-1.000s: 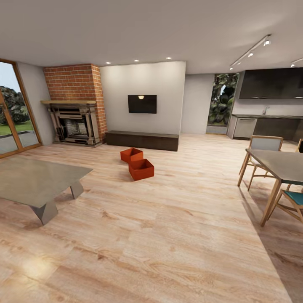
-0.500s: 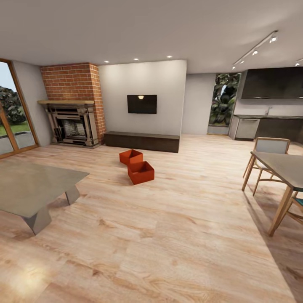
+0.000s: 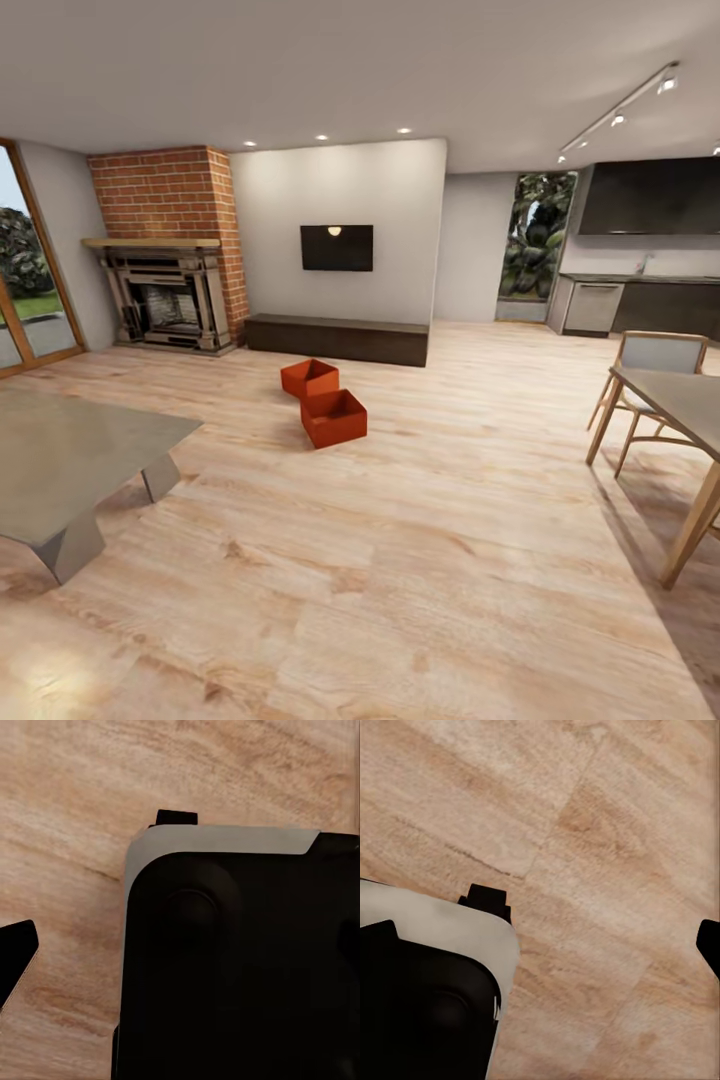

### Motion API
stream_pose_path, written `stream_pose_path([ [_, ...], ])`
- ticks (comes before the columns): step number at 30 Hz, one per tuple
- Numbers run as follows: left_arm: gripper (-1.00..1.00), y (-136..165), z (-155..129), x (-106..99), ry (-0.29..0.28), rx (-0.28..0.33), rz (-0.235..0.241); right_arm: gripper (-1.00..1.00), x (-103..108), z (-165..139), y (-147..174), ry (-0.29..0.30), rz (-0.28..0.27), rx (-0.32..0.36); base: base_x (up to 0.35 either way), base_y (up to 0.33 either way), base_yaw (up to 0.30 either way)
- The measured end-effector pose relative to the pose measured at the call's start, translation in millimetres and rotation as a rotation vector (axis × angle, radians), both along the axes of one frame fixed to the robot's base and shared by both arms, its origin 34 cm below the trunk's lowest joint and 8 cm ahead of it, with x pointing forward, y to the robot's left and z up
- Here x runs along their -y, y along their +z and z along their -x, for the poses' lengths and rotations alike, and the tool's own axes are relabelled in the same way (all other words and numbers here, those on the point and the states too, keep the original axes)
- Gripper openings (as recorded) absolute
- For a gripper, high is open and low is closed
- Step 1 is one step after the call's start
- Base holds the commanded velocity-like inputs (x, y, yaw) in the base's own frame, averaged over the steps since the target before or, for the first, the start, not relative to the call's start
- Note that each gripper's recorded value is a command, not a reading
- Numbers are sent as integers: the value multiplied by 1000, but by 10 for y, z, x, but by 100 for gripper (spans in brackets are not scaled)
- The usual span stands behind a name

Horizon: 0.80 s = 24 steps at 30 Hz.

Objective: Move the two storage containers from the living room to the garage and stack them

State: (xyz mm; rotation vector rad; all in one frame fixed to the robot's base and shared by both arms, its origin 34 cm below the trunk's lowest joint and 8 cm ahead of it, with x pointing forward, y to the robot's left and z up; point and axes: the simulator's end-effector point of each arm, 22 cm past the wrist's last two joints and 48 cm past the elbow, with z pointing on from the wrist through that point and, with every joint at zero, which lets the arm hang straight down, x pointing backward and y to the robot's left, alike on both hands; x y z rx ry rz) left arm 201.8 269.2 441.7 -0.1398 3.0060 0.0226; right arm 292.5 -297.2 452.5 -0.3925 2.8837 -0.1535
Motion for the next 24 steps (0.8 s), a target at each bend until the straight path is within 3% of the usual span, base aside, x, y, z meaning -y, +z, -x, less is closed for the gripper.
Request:
stream_pose_path([
  [24, 100, 0, 1, 0, 0, 0, 0, 100, 1, 0, 0, 0, 0, 0, 323, 0, 0],
])
